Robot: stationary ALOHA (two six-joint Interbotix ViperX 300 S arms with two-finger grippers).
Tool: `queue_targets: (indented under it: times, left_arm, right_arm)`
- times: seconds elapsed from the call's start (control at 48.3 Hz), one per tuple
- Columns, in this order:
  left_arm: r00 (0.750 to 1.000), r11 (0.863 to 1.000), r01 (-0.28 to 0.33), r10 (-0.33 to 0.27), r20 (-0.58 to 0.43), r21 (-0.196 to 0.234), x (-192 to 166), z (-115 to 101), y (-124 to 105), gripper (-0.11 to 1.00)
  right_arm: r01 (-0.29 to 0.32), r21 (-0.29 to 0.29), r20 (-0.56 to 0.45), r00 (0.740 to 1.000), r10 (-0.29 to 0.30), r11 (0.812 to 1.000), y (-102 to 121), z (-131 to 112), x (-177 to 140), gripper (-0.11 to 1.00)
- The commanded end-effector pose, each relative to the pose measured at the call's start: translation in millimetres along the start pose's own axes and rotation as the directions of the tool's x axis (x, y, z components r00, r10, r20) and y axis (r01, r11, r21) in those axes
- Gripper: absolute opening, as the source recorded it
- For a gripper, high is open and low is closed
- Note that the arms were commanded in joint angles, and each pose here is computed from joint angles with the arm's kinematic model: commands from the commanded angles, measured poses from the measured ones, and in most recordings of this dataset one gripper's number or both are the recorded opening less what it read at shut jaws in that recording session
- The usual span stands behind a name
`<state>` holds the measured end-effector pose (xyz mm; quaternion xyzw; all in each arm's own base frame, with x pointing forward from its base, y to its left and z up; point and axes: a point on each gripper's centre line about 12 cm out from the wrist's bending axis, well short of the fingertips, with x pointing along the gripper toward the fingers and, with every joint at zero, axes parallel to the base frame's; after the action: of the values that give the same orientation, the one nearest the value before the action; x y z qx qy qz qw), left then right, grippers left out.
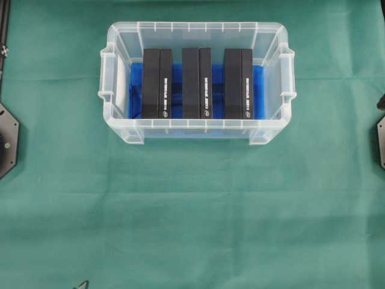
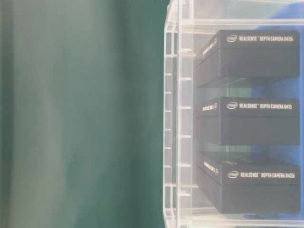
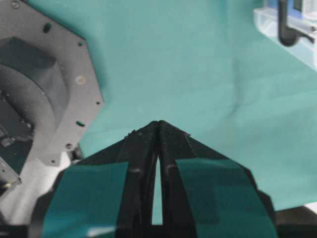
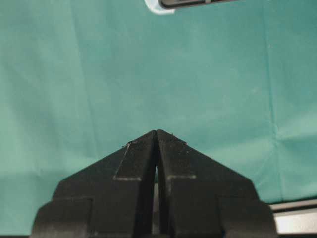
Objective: Take the box out of the case with the left arm.
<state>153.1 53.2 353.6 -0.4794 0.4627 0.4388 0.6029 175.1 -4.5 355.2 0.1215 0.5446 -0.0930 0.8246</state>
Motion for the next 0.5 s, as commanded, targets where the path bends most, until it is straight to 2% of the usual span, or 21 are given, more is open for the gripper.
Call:
queue_targets:
  times: [0.0,0.104,0.166,0.373,0.435,0.476]
  left_arm:
    - [1.0,1.0,-0.003,0.003,0.005,-0.01,1.3,3.1,-0.5,0.03]
    - [1.0,1.0,-0.001,0.001,0.007,-0.012,3.6,3.8,-0.6,0.1]
    - [1.0,1.0,0.001,-0.001,0.008,-0.012,4.5,3.8,-0.8,0.2]
    - [1.0,1.0,0.004,-0.003,0.012,-0.018,4.5,5.2,-0.7,0.78]
    - [1.0,1.0,0.012,-0.012,0.016,-0.019,4.5,5.7,-1.7,0.92]
    - [1.0,1.0,0.018,-0.017,0.019,-0.019,4.5,6.1,-2.3,0.97]
  right_arm:
    - [0.002,0.002,0.018,1.0,-0.002,1.0,0.0,3.7,-4.7,0.0]
    - [0.012,0.001,0.015,1.0,-0.012,1.0,-0.7,4.9,-3.2,0.0]
    - [0.019,0.0,0.014,1.0,-0.019,1.0,-1.4,5.0,-2.3,0.0]
    - [0.027,-0.001,0.011,1.0,-0.027,1.0,-2.1,5.9,-1.2,0.0]
    - [0.028,-0.001,0.01,1.0,-0.028,1.0,-2.1,5.8,-1.2,0.0]
    - [0.026,-0.001,0.01,1.0,-0.026,1.0,-2.0,5.7,-1.2,0.0]
